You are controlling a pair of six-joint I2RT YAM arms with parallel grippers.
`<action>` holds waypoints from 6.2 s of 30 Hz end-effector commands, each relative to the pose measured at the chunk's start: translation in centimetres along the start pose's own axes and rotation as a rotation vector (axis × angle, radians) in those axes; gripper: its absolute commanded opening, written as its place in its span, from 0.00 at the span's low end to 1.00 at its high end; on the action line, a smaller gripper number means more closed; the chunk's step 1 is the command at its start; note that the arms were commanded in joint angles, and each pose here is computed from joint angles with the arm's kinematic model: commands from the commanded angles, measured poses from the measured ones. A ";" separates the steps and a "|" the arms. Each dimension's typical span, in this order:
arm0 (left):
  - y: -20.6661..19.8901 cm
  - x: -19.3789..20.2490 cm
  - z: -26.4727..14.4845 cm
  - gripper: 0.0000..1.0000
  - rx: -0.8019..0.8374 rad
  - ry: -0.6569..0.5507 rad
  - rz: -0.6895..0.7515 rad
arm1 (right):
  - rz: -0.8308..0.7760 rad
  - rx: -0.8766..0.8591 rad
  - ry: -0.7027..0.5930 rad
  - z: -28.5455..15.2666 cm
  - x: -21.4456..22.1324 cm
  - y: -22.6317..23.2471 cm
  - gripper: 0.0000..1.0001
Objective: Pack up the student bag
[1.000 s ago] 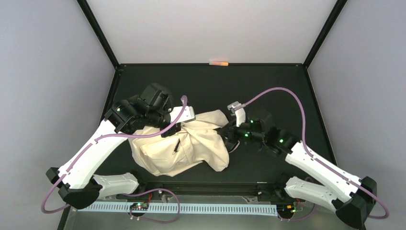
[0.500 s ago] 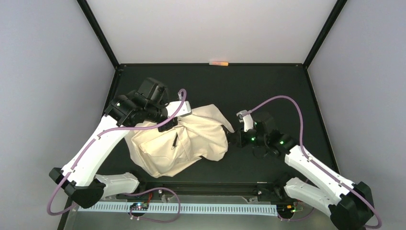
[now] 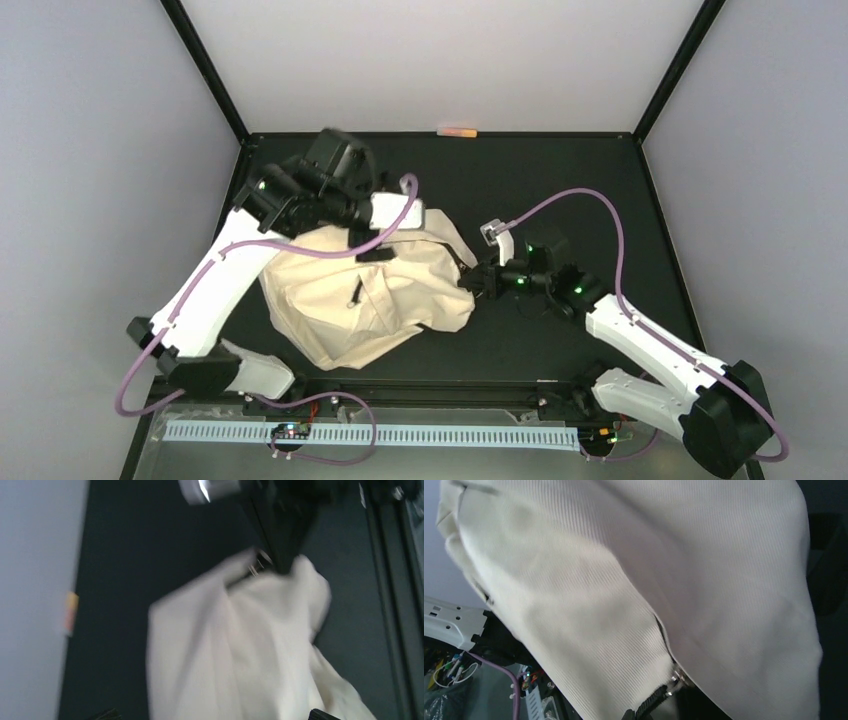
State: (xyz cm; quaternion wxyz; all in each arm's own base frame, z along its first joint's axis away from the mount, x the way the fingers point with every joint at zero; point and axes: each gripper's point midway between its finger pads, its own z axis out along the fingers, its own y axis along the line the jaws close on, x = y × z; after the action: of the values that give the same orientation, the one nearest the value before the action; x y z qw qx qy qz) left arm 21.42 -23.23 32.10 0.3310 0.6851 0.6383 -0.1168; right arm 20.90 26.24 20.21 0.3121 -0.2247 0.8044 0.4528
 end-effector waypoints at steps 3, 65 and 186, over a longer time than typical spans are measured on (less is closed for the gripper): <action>2.1 -8.5 -2.3 0.99 0.008 -0.217 0.239 | -0.029 -0.034 -0.015 0.2 -0.3 0.6 0.01; 22.3 13.7 14.6 0.02 -0.285 -0.100 -0.695 | 0.378 0.105 0.033 0.7 4.4 -7.7 0.01; 15.0 -1.1 0.3 0.02 -0.186 -0.285 -0.404 | -0.166 -0.321 -0.086 5.4 -9.1 2.5 0.38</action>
State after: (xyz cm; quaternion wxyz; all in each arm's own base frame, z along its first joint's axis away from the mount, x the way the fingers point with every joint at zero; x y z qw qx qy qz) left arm 36.98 -22.94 32.77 0.4041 0.4712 0.7569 -0.2043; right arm 27.66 31.79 22.89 0.3167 -0.2961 0.7256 0.5344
